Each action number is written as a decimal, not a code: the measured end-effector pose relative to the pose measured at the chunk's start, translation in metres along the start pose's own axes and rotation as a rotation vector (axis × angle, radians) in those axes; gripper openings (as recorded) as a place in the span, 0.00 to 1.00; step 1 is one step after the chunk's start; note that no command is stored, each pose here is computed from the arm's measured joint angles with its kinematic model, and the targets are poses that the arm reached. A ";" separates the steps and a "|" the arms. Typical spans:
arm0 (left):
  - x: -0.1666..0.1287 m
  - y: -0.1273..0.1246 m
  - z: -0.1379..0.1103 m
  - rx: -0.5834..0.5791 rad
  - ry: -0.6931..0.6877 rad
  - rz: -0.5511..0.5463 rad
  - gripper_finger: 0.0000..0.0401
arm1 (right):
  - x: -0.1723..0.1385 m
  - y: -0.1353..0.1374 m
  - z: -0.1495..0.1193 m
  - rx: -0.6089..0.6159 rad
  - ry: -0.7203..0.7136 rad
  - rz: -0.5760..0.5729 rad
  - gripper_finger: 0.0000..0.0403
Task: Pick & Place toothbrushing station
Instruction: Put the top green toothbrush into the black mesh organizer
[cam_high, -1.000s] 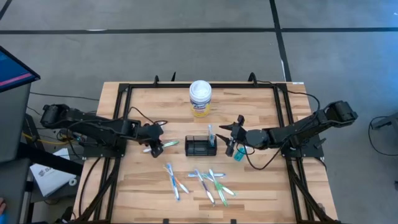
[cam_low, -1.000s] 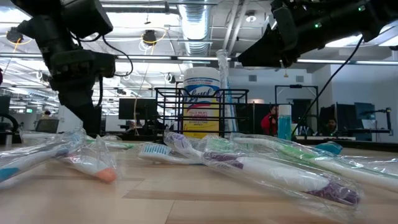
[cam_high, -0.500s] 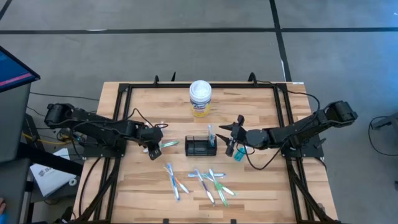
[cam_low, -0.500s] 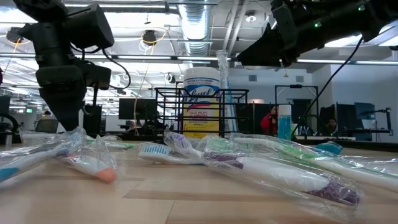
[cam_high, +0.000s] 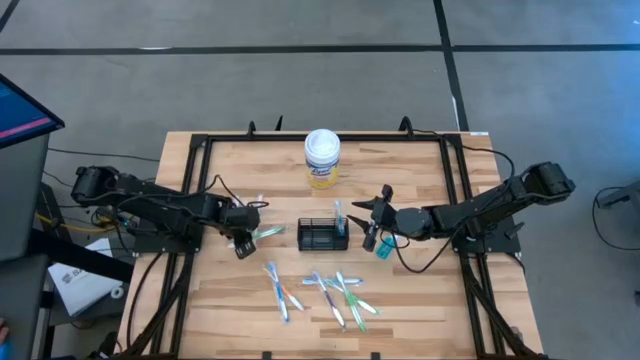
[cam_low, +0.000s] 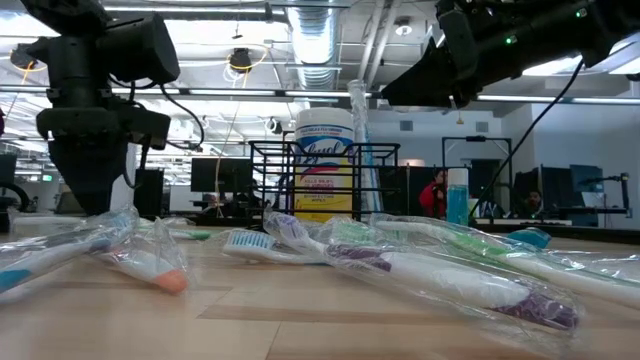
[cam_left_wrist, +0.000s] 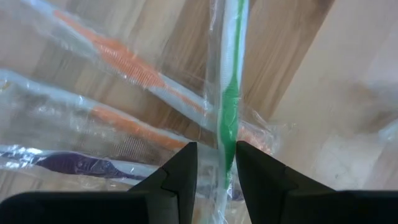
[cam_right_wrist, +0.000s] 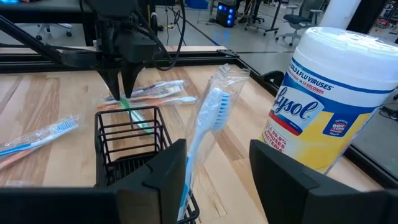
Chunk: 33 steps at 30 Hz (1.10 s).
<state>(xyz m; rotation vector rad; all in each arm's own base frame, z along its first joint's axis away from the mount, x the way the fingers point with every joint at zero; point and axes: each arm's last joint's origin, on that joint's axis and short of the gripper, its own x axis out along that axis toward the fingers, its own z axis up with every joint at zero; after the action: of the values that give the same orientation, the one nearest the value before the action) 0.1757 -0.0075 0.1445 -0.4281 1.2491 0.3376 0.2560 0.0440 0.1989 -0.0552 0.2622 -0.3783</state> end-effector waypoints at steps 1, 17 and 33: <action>0.000 0.000 -0.001 0.000 0.005 0.003 0.26 | 0.000 0.000 0.000 0.000 0.000 0.000 0.42; 0.004 0.000 0.000 0.027 0.027 0.029 0.11 | 0.000 0.000 0.000 0.000 0.000 0.000 0.39; -0.016 -0.010 0.018 0.022 0.001 -0.001 0.00 | 0.000 0.000 0.000 0.000 0.001 0.004 0.37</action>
<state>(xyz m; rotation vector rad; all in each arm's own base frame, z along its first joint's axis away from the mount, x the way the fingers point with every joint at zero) 0.1905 -0.0082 0.1661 -0.4099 1.2520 0.3219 0.2560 0.0441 0.1988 -0.0548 0.2629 -0.3748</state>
